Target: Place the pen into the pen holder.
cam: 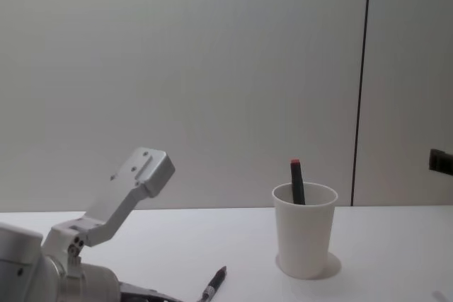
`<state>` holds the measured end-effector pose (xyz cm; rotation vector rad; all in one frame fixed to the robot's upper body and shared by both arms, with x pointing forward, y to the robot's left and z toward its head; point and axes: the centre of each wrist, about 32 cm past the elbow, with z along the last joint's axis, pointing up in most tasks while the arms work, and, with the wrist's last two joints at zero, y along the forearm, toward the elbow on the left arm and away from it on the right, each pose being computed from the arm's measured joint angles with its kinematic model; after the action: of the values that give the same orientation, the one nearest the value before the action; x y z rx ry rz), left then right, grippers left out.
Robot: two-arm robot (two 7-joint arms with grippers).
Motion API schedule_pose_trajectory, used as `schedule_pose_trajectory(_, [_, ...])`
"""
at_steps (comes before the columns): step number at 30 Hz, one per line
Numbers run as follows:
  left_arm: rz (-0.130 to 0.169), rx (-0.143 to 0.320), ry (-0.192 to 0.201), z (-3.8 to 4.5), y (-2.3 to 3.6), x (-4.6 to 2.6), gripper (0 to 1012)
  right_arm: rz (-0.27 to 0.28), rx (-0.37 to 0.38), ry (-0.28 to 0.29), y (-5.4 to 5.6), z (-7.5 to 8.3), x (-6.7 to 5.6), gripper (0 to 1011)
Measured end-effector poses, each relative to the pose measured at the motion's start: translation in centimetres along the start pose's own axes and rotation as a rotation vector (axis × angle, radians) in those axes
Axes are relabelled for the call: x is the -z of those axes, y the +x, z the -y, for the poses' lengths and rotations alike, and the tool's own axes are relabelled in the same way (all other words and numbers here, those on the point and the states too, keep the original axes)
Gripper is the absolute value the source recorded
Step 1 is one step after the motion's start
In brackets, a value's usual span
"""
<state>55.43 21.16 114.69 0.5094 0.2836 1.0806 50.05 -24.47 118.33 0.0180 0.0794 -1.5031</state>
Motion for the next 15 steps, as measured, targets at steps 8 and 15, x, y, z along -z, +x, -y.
schedule_pose_trajectory(8, [0.016, 0.002, 0.022, 0.37, -0.21, -0.09, 904, 0.0, 0.0, 0.0, 0.0, 0.0, 0.0, 1001])
schedule_pose_trajectory(15, [0.027, 0.006, 0.031, 0.65, -0.44, -0.09, 816, 0.0, 0.0, 0.0, 0.0, 0.0, 0.0, 1002])
